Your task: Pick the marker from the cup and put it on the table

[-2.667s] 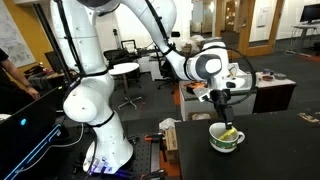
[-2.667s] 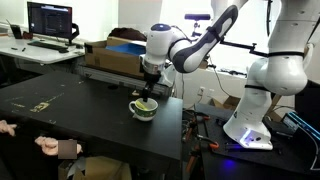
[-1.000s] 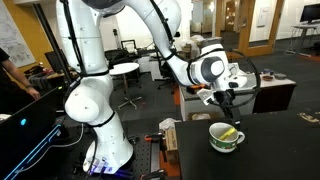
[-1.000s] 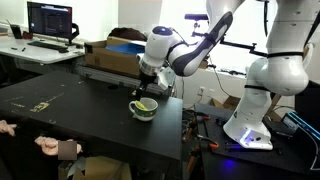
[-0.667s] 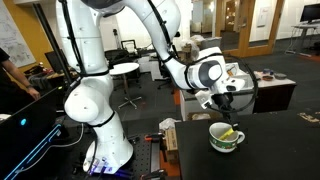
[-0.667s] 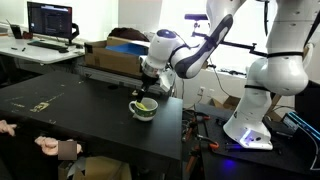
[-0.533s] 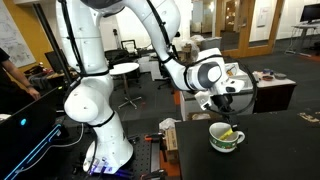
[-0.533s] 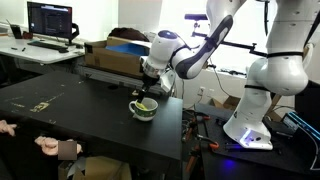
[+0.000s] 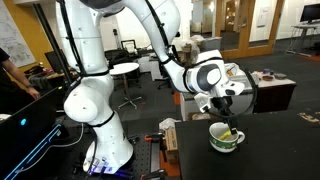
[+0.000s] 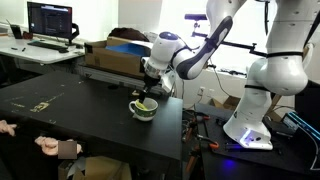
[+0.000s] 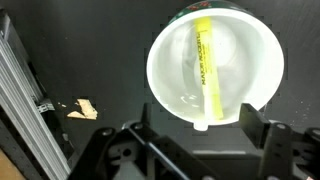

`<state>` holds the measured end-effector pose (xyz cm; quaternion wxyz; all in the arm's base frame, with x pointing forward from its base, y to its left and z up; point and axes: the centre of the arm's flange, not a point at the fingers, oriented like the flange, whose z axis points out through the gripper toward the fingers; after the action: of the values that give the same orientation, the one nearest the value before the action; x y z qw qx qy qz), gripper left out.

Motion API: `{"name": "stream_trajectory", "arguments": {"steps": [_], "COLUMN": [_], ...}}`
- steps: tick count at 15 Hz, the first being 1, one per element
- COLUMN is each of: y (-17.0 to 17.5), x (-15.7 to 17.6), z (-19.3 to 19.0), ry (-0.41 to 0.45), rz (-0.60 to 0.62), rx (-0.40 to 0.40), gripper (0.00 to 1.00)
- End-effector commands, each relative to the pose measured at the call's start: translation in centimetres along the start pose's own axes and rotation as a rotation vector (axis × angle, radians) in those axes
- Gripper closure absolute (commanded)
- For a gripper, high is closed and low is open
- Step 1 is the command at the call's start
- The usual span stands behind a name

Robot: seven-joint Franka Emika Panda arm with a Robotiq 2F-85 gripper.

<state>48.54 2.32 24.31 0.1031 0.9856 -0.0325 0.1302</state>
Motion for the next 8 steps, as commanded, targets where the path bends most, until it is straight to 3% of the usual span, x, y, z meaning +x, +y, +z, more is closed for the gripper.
{"name": "stream_trajectory", "arguments": {"steps": [1, 4, 8], "y": [0.47, 0.30, -0.44], "x": [-0.20, -0.23, -0.71], "z": [-0.22, -0.07, 0.37], "ry": [0.012, 0.005, -0.005], "rz": [0.006, -0.001, -0.019], "rx": [0.019, 0.023, 0.042], "gripper": [0.36, 0.38, 0.28]}}
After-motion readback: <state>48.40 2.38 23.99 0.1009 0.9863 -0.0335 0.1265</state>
